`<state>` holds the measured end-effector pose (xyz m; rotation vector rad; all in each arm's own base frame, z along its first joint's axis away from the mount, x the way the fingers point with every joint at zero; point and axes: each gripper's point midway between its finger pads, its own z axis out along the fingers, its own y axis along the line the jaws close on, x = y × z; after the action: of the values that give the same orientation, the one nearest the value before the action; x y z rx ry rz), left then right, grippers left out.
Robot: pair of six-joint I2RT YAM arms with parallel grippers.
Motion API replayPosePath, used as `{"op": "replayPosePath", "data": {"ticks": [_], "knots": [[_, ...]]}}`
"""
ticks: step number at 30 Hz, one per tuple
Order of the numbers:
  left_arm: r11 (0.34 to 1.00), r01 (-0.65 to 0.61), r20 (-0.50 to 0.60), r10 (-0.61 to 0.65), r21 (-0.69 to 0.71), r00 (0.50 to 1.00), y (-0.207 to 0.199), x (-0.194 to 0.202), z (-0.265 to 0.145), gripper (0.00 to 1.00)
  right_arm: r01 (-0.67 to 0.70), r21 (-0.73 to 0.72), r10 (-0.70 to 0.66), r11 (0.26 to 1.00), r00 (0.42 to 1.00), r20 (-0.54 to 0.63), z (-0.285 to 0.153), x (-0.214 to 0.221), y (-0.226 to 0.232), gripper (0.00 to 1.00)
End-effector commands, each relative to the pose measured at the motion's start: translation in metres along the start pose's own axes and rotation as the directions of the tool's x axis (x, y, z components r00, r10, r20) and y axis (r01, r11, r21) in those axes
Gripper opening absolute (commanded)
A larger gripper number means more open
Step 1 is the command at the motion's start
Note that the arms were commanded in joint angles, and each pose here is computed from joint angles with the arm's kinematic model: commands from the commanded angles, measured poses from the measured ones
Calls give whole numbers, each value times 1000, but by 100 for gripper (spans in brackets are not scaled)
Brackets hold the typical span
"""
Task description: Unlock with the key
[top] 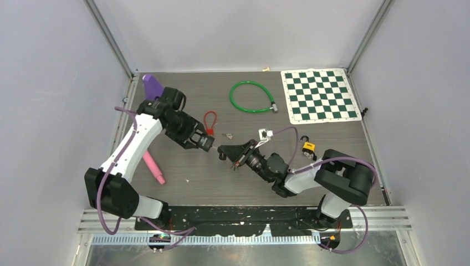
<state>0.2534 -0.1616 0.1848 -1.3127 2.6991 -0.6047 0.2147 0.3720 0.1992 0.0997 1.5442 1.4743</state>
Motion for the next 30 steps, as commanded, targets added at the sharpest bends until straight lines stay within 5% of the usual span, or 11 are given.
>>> {"op": "replayPosePath", "data": {"ticks": [1, 6, 21, 30], "knots": [[989, -21, -197, 50, 144, 979, -32, 43, -30, 1, 158, -156, -153, 975, 987, 43, 6, -2, 31, 5], [986, -48, -203, 80, 157, 976, -34, 43, -40, 0, 231, -210, -238, 950, 971, -5, 9, 14, 23, 6], [987, -63, -203, 93, 149, 975, -26, 35, -31, 1, 210, -310, -218, 927, 976, 7, -4, -6, 45, 5], [984, -174, 59, 176, -50, 983, 10, -17, -9, 0, 299, 12, -294, 954, 945, -140, -30, -4, -21, 5]]}}
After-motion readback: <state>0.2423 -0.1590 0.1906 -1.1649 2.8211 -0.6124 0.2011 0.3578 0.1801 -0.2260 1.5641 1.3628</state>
